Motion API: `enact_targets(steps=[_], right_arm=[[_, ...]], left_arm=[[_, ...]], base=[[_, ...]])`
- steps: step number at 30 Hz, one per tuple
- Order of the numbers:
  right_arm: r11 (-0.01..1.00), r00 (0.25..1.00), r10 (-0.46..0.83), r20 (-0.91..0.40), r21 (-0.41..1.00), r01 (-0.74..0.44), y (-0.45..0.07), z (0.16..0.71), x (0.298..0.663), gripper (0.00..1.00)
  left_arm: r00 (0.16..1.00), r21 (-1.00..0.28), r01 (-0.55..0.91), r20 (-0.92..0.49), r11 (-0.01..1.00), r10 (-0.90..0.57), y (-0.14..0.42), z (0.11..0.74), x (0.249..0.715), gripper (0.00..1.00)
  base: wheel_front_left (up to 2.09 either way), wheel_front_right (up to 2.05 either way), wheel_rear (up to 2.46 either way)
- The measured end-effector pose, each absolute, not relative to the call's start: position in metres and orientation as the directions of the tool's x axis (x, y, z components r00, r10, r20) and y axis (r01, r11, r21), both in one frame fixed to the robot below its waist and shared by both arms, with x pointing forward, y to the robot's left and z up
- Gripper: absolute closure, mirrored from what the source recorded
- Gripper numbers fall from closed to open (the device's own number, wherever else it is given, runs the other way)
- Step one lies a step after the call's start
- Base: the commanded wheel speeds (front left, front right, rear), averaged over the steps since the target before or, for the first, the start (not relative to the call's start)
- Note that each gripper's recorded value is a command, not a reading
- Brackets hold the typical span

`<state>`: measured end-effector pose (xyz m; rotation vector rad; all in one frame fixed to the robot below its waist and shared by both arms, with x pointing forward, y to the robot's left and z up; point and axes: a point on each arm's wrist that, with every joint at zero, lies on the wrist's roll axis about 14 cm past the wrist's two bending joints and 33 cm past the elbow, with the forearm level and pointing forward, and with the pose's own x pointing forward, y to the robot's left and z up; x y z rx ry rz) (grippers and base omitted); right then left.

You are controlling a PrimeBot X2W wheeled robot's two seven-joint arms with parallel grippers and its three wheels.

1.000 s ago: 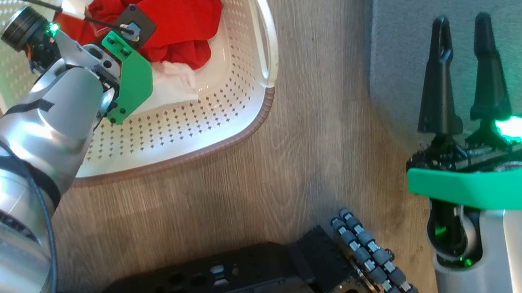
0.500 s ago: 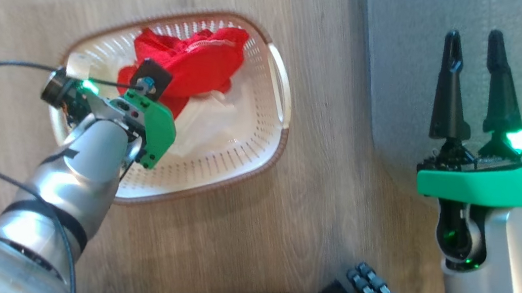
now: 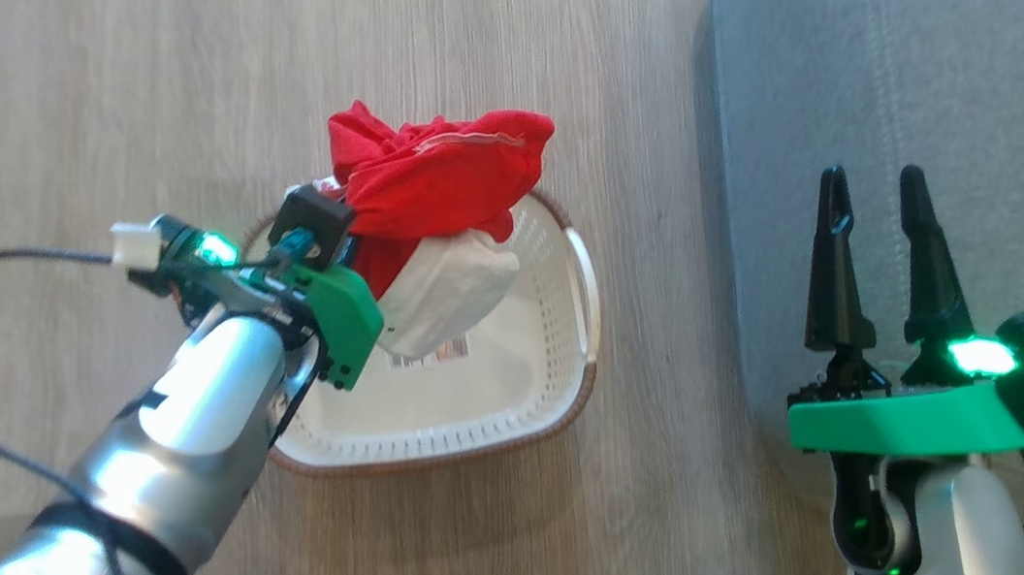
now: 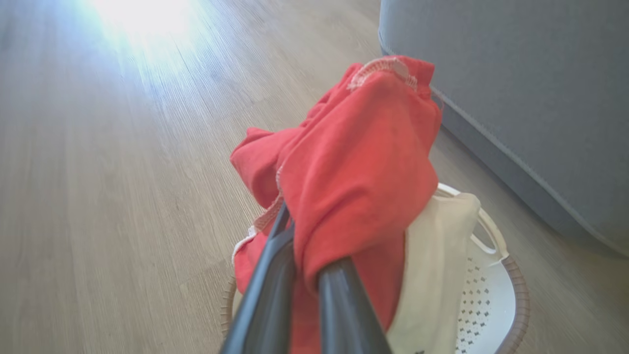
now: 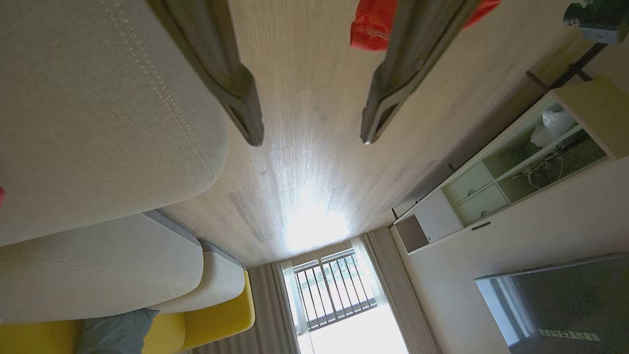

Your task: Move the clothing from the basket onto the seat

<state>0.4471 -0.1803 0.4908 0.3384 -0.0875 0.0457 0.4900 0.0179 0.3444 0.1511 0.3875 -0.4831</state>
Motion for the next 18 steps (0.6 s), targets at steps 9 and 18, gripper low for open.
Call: enact_targets(steps=[9, 18], right_arm=[[0.936, 0.988, 0.040, 0.147, 0.341, -0.089, -0.175, 0.518, 0.420, 0.00], [0.932, 0.980, 0.053, 0.194, 0.342, -0.118, -0.171, 0.539, 0.392, 0.00]], left_arm=[[0.920, 0.036, 0.370, -0.158, 0.928, -0.360, 0.037, 0.433, 0.487, 1.00], [0.959, -0.023, 0.259, 0.126, 0.966, -0.254, 0.068, 0.532, 0.471, 1.00]], base=[[0.00, 0.00, 0.00], [0.00, 0.00, 0.00]])
